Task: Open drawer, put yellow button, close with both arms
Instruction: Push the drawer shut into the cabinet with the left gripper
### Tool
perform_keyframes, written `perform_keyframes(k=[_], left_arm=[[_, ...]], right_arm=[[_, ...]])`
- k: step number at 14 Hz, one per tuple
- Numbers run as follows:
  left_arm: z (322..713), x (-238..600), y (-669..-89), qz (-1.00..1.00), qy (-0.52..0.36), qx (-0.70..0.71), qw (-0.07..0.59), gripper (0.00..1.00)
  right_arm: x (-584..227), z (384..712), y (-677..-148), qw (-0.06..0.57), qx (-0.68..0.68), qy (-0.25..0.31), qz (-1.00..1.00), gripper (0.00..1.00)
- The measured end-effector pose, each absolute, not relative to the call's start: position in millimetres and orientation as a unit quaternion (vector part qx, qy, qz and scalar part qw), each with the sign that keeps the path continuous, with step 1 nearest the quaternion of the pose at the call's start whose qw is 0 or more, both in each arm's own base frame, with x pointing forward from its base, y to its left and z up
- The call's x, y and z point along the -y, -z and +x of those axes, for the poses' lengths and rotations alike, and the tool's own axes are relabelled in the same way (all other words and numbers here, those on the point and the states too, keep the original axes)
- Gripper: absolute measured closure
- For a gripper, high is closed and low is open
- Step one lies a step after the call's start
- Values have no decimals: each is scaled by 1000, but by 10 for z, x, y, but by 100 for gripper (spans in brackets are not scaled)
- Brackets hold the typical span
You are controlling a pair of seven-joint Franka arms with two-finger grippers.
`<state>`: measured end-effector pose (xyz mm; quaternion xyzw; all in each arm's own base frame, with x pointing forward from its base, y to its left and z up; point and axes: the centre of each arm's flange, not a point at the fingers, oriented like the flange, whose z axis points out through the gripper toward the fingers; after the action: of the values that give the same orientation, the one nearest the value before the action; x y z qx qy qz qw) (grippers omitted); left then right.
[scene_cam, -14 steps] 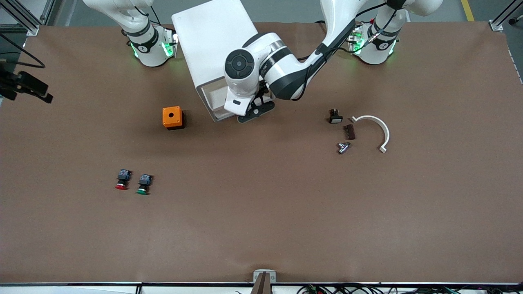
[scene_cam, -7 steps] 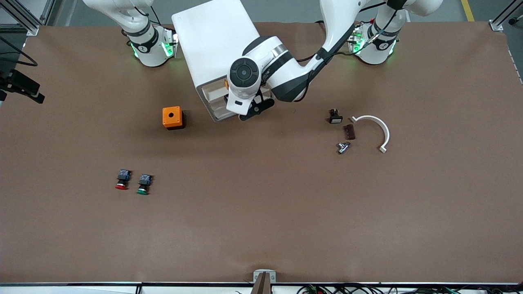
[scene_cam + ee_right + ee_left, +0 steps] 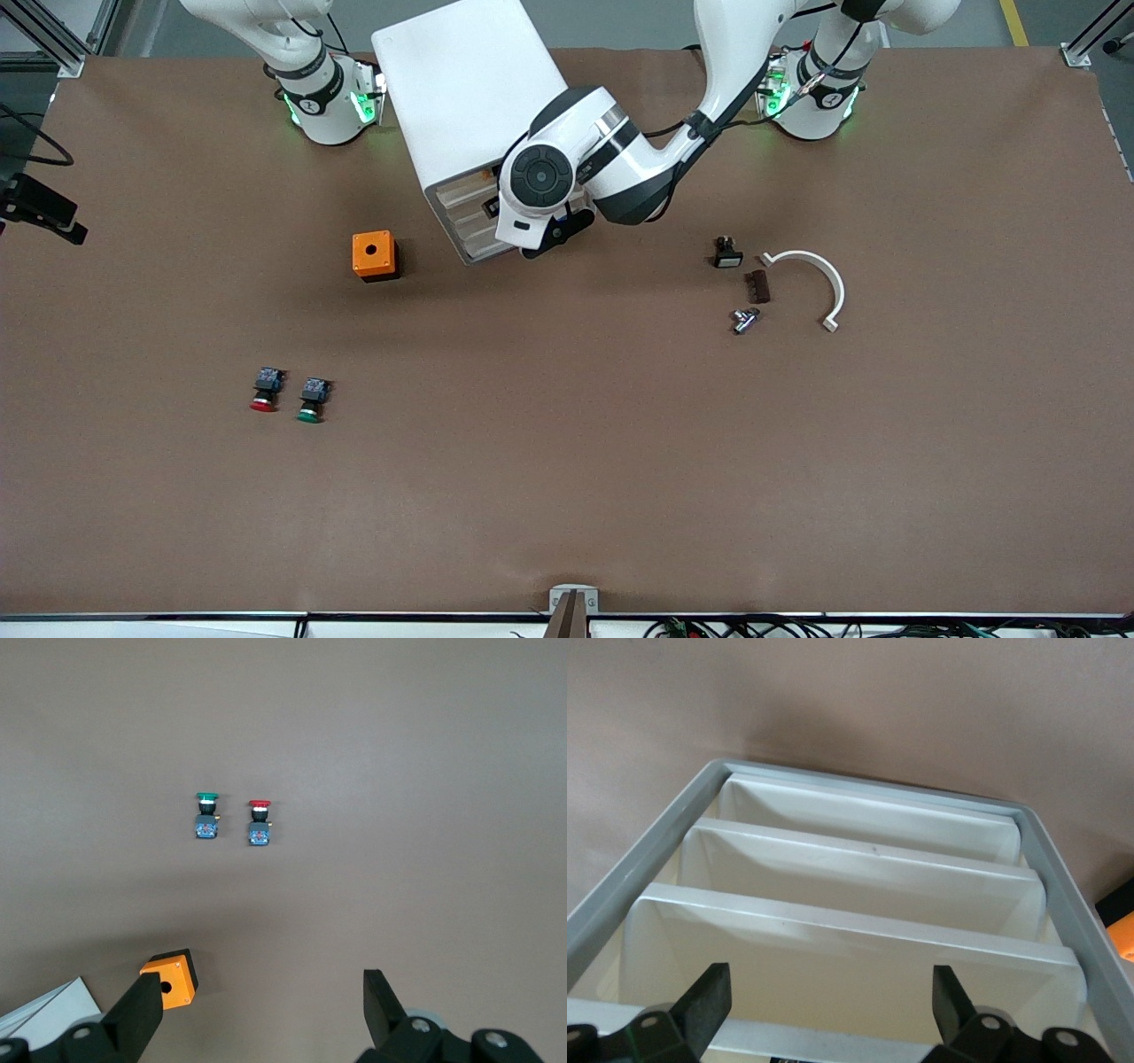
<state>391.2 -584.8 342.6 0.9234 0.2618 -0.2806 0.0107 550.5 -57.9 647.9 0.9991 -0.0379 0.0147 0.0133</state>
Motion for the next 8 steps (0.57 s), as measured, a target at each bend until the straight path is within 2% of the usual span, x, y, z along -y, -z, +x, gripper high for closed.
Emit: perform_keyframes(k=[8], left_arm=[[3923, 5829, -3404, 919, 291, -267, 13, 0]], right_arm=[[569, 5552, -6455, 14, 32, -12, 999, 0]])
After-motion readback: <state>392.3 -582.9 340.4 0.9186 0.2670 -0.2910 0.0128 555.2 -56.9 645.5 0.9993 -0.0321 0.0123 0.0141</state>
